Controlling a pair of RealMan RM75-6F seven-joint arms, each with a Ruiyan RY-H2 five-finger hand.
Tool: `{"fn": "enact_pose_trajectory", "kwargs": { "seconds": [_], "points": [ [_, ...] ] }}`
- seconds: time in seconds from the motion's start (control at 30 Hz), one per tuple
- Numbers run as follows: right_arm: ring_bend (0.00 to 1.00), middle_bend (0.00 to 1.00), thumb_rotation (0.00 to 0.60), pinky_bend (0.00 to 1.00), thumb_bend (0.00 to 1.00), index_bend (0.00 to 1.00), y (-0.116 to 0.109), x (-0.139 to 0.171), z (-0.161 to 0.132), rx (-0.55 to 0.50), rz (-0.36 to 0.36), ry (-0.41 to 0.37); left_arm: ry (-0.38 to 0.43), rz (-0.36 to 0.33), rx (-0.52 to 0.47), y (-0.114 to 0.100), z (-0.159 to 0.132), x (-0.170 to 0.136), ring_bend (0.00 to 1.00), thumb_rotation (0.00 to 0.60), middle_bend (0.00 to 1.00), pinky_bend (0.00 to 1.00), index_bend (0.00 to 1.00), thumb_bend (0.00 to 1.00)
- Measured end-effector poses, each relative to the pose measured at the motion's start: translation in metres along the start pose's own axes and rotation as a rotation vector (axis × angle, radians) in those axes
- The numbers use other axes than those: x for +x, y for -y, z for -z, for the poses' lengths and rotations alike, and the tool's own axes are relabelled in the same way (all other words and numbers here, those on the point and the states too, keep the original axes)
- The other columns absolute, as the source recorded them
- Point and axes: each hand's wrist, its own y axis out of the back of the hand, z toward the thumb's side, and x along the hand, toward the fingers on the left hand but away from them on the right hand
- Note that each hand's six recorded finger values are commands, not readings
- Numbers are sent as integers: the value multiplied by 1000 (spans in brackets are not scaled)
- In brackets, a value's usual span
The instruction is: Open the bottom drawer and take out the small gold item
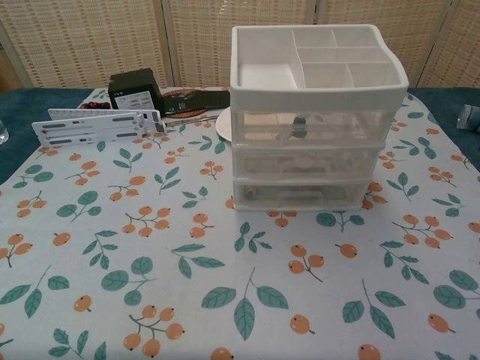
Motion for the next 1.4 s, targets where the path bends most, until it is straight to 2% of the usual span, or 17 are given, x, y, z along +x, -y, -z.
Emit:
{"fn": "enact_pose_trajectory", "kwargs": {
  "seconds": [0.13, 0.33, 0.57, 0.73, 1.07, 1.4],
  "points": [
    [996, 832, 600, 1000, 581, 143, 24, -11, -7, -204, -122, 35, 1, 2, 0, 0, 1, 1, 32, 600, 0, 69, 87, 248],
    [1000, 842, 600, 1000, 634, 129, 58, -27, -22, -415, -273, 81, 0, 4, 0, 1, 2, 1, 32, 600, 0, 69, 87, 248],
    [1000, 843, 600, 1000, 701, 76, 90, -45, -42, -652, -390, 135, 0, 2, 0, 0, 3, 1, 32, 600, 0, 69, 87, 248],
    [1000, 840, 600, 1000, 704, 23, 112, -62, -55, -810, -453, 181, -3, 1, -2, -1, 4, 1, 32, 600, 0, 69, 87, 247],
    [1000, 835, 600, 1000, 706, 1, 133, -91, -72, -931, -489, 216, 1, -5, 0, -4, 3, 0, 32, 600, 0, 69, 87, 247],
    [1000, 832, 600, 1000, 709, 1, 149, -112, -88, -923, -529, 225, -6, 0, 2, -4, 5, -1, 32, 600, 0, 69, 87, 247]
  ]
}}
